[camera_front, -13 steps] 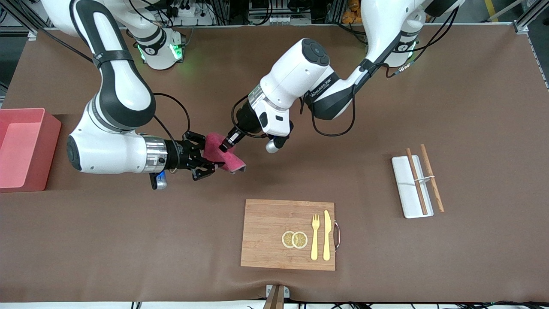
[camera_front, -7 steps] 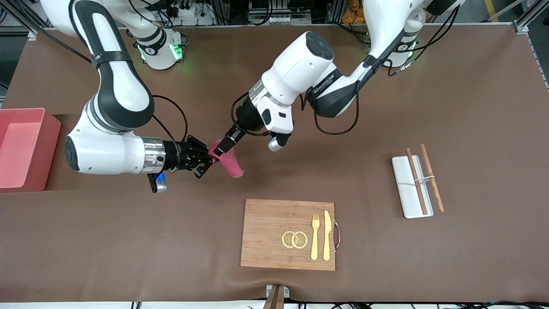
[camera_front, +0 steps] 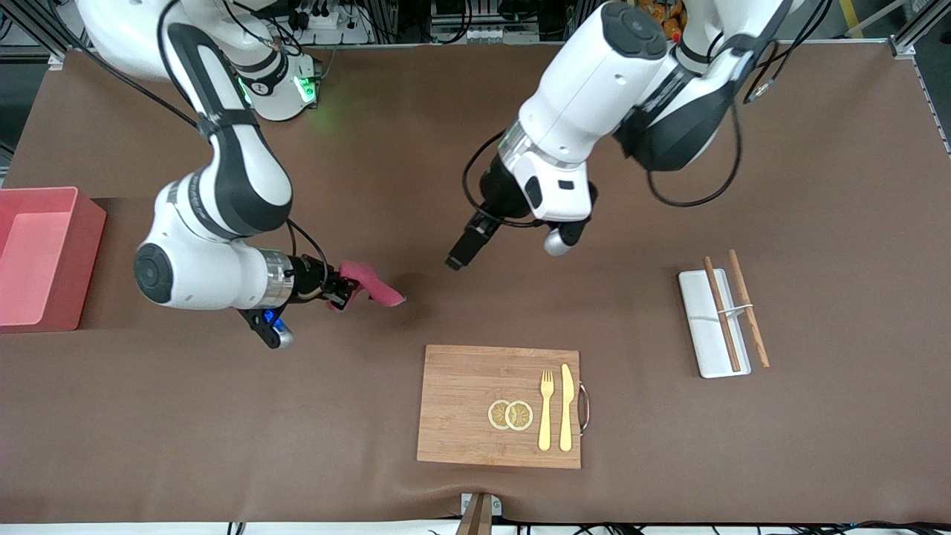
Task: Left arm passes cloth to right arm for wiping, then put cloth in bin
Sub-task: 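Carry the cloth with the right gripper while the left gripper withdraws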
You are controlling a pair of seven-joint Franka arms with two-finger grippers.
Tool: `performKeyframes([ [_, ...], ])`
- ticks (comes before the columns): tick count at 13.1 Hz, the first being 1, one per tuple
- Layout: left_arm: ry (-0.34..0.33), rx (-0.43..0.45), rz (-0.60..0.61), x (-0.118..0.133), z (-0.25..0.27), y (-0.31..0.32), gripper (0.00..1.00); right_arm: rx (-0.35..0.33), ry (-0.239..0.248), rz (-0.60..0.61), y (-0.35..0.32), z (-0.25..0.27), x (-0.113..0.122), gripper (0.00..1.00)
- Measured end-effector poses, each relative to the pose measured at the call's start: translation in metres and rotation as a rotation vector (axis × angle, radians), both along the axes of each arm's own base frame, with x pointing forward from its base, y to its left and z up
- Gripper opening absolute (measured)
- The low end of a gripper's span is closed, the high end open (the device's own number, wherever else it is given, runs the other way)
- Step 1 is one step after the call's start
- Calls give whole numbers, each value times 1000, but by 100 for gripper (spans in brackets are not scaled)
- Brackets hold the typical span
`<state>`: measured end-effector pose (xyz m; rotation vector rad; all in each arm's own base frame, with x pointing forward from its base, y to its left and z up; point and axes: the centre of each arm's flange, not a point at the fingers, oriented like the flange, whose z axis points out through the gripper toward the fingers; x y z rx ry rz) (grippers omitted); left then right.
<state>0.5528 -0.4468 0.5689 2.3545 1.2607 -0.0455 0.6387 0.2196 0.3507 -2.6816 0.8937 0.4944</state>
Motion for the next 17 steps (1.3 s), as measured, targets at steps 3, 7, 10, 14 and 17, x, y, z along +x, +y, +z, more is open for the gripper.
performKeyframes([
  [3, 30, 143, -123, 9, 11, 55, 100, -10, -76, 118, -41, -63, 1, 2],
  [7, 73, 273, -286, 35, 18, 156, 100, 47, -170, 348, -168, -120, 9, 2],
  [10, 84, 315, -393, 49, 22, 226, 100, -36, -246, 526, -262, -131, 13, 2],
  [14, 62, 342, -503, 58, 28, 294, 100, -153, -305, 759, -369, -108, 16, 2],
  [17, 42, 359, -545, 56, 34, 315, 100, -266, -309, 957, -444, -74, 18, 2],
])
